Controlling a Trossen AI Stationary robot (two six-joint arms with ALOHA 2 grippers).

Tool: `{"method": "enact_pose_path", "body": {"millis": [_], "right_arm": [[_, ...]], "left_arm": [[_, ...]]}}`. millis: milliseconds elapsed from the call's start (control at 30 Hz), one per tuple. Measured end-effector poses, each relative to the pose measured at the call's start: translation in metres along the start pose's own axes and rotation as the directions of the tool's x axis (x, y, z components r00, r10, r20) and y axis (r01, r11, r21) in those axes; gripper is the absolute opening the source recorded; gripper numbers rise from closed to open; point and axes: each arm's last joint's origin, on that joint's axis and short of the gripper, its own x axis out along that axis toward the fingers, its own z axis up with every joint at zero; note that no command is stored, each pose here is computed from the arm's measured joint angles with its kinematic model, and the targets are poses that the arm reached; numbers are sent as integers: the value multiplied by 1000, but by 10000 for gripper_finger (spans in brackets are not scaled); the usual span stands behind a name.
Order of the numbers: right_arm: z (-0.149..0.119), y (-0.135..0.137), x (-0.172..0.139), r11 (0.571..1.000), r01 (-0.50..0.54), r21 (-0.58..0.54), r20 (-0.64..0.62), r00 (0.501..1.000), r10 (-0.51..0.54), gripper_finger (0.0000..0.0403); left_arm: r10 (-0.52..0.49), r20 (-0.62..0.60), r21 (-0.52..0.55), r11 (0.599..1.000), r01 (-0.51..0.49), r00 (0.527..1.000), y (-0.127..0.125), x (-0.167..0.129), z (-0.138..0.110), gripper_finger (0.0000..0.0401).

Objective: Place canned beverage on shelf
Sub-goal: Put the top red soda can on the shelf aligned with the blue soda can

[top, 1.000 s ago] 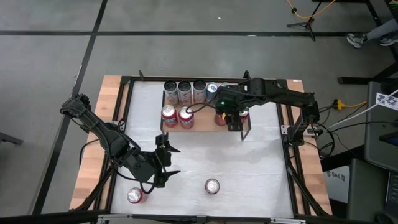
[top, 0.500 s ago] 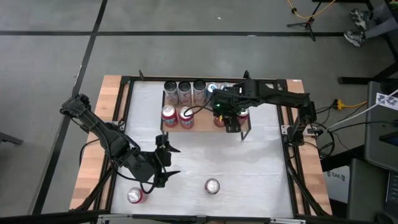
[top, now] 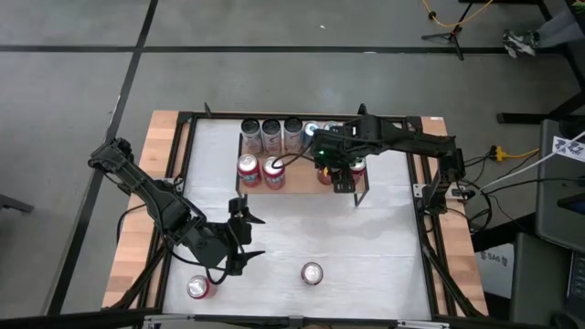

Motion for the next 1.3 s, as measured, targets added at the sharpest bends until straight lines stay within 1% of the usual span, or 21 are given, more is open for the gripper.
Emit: {"method": "enact_pose_path", "body": {"millis": [467,567,733,833,1167,1300], "right_arm": [[0,0,0,1000,-1,-1,0,1000,1,293],[0,0,0,1000,-1,-1,0,1000,1,303],[0,0,0,1000,-2,-1,1,1000,2,338],[0,0,-1,1000,-1,-1,3,1000,1,352],[0,0,-1,1000,-1,-1,2,1000,1,357],[-1,1,-6,1000,0,-1,18,1000,0,358]], "left_arm": [[0,0,0,1000,0,1000,0,0,0,340],[0,0,0,1000,0,1000,0,0,0,340],[0,0,0,1000,0,1000,0,0,0,340],[0,0,0,1000,0,1000,0,0,0,340],[0,0,0,1000,0,1000,0,0,0,340],[0,0,0,1000,0,1000,0,0,0,340]]}}
